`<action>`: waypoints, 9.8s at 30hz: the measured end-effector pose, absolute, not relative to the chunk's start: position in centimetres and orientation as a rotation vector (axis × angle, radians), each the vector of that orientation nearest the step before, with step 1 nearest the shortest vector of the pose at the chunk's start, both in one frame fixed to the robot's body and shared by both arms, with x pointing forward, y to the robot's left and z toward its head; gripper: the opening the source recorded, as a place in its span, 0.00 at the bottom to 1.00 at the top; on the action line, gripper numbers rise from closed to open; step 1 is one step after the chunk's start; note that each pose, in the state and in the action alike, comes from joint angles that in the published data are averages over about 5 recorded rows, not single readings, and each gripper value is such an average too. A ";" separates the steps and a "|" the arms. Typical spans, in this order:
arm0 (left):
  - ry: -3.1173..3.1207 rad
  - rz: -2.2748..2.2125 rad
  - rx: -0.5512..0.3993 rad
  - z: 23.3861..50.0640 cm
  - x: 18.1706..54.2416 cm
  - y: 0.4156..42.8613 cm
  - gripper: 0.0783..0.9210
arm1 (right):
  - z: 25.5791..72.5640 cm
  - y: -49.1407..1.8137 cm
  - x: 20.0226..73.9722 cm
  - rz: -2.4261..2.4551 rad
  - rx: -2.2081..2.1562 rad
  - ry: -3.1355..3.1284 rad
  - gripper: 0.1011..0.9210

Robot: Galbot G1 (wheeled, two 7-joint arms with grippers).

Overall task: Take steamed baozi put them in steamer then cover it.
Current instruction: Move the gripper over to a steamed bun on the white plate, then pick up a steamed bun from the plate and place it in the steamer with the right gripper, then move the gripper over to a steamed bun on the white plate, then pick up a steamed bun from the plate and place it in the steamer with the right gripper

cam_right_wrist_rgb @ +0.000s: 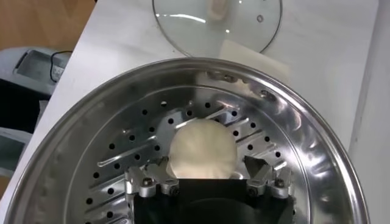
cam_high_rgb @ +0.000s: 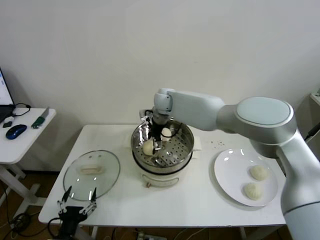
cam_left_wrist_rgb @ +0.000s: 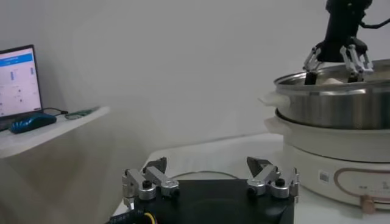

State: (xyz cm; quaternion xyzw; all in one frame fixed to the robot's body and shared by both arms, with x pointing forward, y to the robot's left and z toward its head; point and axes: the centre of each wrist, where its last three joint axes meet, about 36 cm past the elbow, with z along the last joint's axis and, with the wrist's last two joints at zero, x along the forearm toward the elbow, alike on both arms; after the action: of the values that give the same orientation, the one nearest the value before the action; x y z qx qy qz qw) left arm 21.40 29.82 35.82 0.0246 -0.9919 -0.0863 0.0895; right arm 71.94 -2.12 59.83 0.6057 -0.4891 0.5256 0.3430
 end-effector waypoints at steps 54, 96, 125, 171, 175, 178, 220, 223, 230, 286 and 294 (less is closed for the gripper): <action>-2.930 -0.278 0.121 36.5 20.8 29.6 0.88 | 48.3 -43.0 58.2 1.182 1.263 -1.160 0.88; -2.911 -0.204 0.180 36.3 20.7 29.6 0.88 | 47.4 -41.4 59.7 1.261 1.322 -1.067 0.71; -2.903 -0.201 0.185 36.4 21.2 29.1 0.88 | 72.2 -15.5 68.3 2.155 1.730 -0.527 0.72; -2.906 -0.245 0.188 36.5 23.3 30.4 0.88 | 60.5 2.6 62.5 2.335 2.042 0.262 0.88; -2.908 -0.247 0.187 36.6 23.2 30.4 0.88 | 61.8 2.1 63.0 2.356 2.025 0.232 0.88; -2.907 -0.248 0.186 36.6 23.1 30.3 0.88 | 63.3 1.1 63.7 2.368 2.003 0.163 0.88; -2.951 -0.235 0.173 37.2 23.1 29.2 0.88 | 51.6 -43.6 63.7 1.460 1.228 -1.140 0.88; -2.949 -0.239 0.175 37.1 23.1 29.2 0.88 | 50.0 -44.7 63.2 1.433 1.211 -1.142 0.88; -2.944 -0.245 0.177 37.0 23.2 29.1 0.88 | 47.4 -46.4 62.5 1.387 1.184 -1.151 0.88; -2.905 -0.293 -0.044 37.6 21.8 25.9 0.88 | 62.3 -34.6 70.8 1.297 1.229 -1.546 0.71; -2.922 -0.306 -0.141 38.3 22.0 24.1 0.88 | 67.3 -27.0 72.0 1.253 1.302 -1.584 0.72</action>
State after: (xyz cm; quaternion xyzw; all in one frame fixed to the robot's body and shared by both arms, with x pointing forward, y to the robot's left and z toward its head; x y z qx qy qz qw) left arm 21.95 24.08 38.31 -0.0477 -0.9884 -0.1036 0.1000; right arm 71.98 -27.03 67.30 0.5053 -0.6148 0.4861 0.3611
